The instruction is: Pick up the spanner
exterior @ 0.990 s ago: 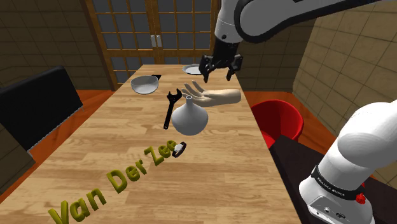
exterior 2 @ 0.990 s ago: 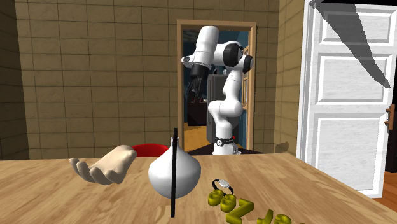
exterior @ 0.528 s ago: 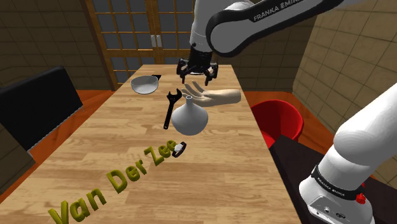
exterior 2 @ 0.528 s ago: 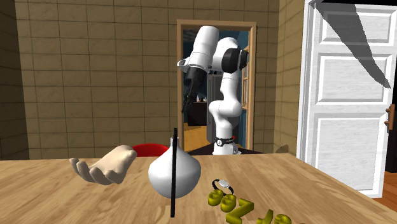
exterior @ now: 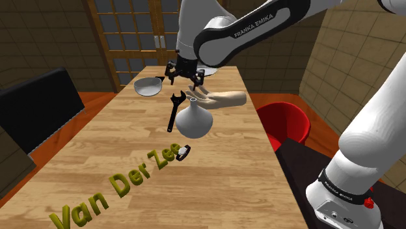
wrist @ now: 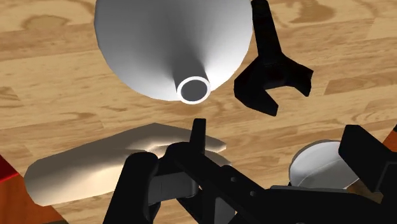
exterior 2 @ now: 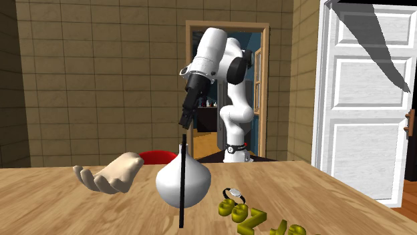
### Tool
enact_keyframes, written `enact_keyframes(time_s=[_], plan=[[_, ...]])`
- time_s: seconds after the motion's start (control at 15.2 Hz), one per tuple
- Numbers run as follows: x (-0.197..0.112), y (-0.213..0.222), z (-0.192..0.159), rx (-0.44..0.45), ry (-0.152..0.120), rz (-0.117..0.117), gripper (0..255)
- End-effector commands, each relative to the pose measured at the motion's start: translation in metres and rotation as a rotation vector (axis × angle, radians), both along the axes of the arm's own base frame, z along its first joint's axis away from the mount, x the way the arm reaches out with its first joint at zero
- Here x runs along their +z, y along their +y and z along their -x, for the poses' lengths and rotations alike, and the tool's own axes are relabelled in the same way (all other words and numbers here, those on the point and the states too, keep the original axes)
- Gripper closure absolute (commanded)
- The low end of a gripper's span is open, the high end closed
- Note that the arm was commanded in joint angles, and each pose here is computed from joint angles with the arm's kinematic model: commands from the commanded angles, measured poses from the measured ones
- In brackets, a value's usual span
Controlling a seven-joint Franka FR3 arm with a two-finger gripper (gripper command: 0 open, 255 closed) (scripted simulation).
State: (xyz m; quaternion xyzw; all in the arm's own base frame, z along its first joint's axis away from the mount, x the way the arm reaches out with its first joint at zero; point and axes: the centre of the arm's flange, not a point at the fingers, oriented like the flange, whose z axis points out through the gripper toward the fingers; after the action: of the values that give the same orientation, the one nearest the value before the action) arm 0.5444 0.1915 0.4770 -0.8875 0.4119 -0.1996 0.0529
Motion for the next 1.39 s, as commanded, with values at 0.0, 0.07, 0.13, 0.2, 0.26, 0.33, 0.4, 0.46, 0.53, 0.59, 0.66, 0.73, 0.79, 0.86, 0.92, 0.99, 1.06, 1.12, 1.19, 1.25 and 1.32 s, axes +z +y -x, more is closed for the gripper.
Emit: enact_keyframes(time_s=[0.0, 0.07, 0.13, 0.2, 0.26, 0.33, 0.4, 0.46, 0.53, 0.59, 0.66, 0.73, 0.79, 0.86, 0.92, 0.99, 1.06, 1.12, 1.19, 1.25, 1.32], plan=[[-0.009, 0.000, -0.002, -0.005, -0.003, -0.002, 0], [-0.015, 0.000, -0.002, -0.005, -0.003, -0.002, 0], [-0.020, 0.000, -0.002, -0.005, -0.003, -0.002, 0], [-0.025, 0.000, -0.002, -0.005, -0.003, -0.002, 0], [-0.033, 0.000, -0.002, -0.005, -0.003, -0.002, 0], [-0.033, 0.000, -0.002, -0.005, -0.003, -0.002, 0], [-0.033, 0.000, -0.002, -0.005, -0.003, -0.002, 0], [-0.033, 0.000, -0.002, -0.005, -0.003, -0.002, 255], [-0.033, 0.000, -0.002, -0.005, -0.003, -0.002, 255], [-0.033, 0.000, -0.002, -0.005, -0.003, -0.002, 255], [-0.033, 0.000, -0.002, -0.005, -0.003, -0.002, 255], [-0.033, 0.000, -0.002, -0.005, -0.003, -0.002, 255], [-0.033, 0.000, -0.002, -0.005, -0.003, -0.002, 255], [-0.033, 0.000, -0.002, -0.005, -0.003, -0.002, 255], [-0.033, 0.000, -0.001, -0.005, -0.003, -0.002, 255], [-0.033, 0.000, -0.001, -0.005, -0.003, -0.002, 255], [-0.033, 0.000, -0.002, -0.005, -0.003, -0.002, 255], [-0.028, 0.000, -0.002, -0.005, -0.003, -0.002, 255], [-0.023, 0.000, -0.002, -0.005, -0.003, -0.002, 255], [-0.018, 0.000, -0.002, -0.005, -0.003, -0.002, 255], [-0.012, 0.000, -0.002, -0.005, -0.003, -0.002, 255]])
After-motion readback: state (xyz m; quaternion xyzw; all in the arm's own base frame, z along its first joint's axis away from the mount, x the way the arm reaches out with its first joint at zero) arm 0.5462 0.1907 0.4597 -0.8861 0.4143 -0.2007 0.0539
